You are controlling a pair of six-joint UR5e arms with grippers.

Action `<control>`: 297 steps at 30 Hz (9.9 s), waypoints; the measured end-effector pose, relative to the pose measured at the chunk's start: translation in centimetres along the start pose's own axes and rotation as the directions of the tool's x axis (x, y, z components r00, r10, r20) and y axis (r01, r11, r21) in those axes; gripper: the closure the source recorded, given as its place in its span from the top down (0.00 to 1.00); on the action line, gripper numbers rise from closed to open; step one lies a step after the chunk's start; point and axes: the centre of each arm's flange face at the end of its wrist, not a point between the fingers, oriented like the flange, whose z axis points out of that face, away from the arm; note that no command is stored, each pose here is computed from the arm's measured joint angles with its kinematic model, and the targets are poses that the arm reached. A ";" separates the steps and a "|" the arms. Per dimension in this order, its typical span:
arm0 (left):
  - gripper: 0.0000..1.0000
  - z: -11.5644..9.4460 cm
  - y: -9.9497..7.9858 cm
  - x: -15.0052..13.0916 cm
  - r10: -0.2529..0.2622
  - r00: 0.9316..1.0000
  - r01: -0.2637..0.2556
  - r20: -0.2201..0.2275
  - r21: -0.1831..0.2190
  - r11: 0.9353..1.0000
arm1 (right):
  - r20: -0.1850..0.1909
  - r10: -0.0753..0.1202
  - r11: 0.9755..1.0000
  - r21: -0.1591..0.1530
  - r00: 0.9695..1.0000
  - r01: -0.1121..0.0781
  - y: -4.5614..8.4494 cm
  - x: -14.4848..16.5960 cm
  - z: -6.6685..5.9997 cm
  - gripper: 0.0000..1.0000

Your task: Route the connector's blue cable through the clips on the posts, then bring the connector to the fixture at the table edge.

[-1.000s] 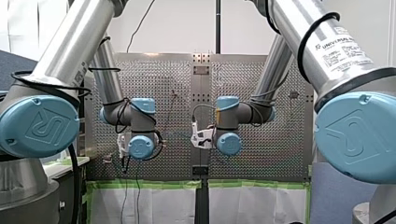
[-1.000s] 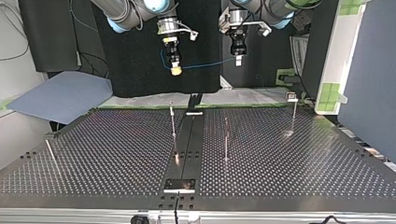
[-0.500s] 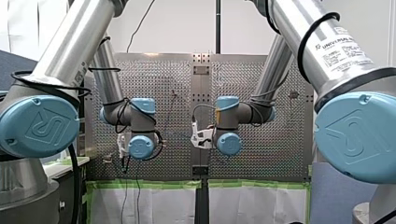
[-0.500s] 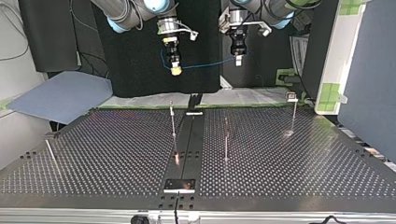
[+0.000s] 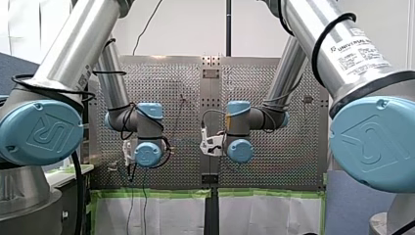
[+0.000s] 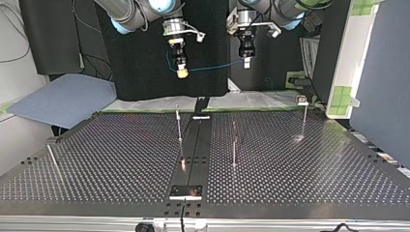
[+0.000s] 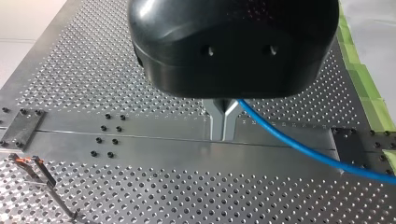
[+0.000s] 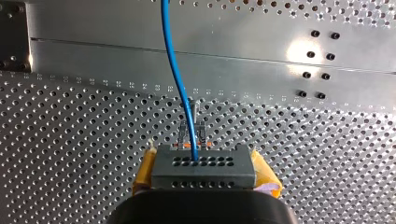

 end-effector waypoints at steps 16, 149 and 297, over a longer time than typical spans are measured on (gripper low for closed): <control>0.00 0.0 0.0 0.0 0.000 1.000 0.000 0.000 0.000 1.000 | 0.000 0.000 1.000 0.000 1.000 0.000 0.0 0.0 0.0 0.00; 0.00 7.5 -0.7 -4.1 -0.019 1.000 0.019 0.000 -0.127 0.992 | -0.040 0.183 0.981 0.071 0.982 -0.180 0.0 13.3 5.9 0.00; 0.00 29.7 3.0 -20.3 -0.168 0.974 0.166 0.151 0.025 0.986 | -0.071 0.197 0.980 0.018 0.978 -0.196 14.9 17.2 21.3 0.00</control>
